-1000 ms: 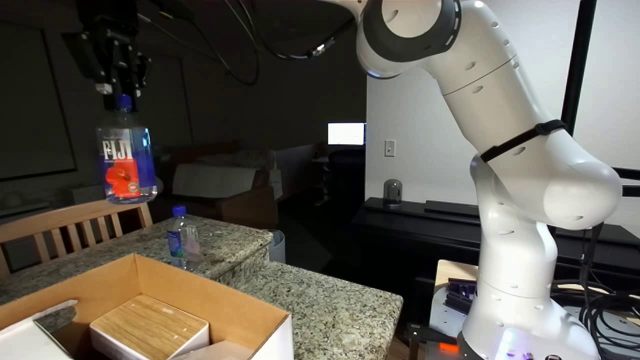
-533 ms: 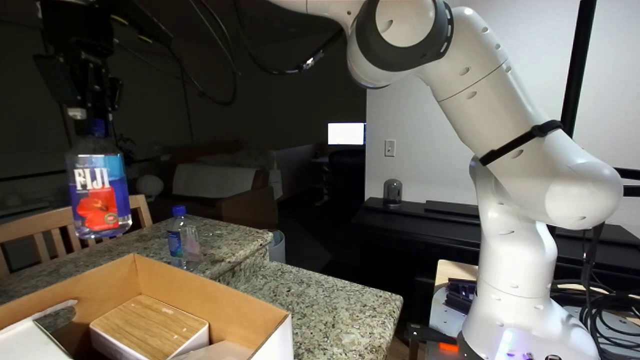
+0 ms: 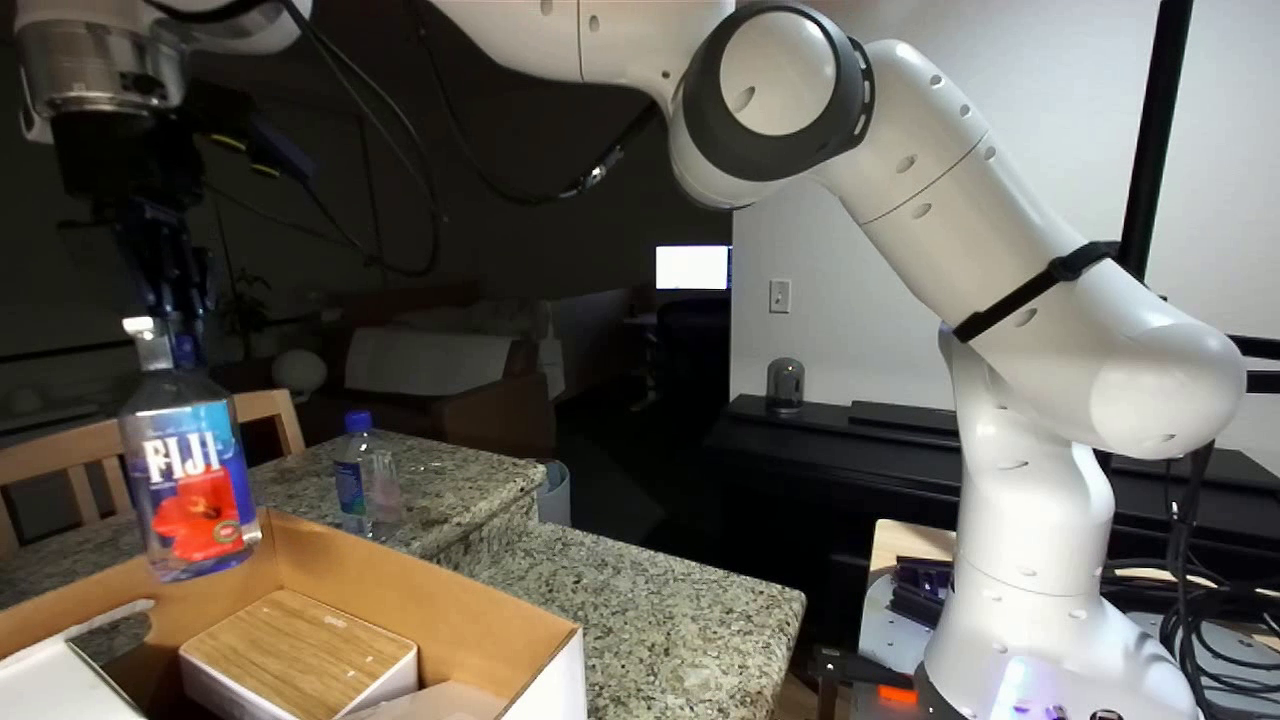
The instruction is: Put the water bottles on the counter in the box
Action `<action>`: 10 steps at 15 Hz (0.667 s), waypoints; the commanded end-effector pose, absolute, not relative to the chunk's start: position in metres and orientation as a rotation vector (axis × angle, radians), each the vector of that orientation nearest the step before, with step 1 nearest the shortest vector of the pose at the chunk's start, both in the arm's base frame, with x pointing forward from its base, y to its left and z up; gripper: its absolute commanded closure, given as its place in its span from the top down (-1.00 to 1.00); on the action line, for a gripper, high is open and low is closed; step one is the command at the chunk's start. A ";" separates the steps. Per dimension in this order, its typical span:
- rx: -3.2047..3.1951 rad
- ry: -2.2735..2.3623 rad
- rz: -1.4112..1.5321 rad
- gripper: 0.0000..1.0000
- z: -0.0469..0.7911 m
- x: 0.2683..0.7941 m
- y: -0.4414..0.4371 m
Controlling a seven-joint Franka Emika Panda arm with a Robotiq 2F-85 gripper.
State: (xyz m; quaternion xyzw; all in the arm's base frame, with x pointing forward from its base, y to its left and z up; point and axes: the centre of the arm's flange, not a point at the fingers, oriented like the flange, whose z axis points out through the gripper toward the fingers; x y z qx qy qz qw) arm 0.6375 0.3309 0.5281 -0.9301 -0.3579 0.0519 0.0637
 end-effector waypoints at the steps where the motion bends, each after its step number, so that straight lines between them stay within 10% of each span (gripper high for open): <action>1: -2.726 -1.155 0.219 -0.70 0.509 0.629 0.323; 10: -2.705 -1.195 0.336 -0.70 0.463 0.628 0.312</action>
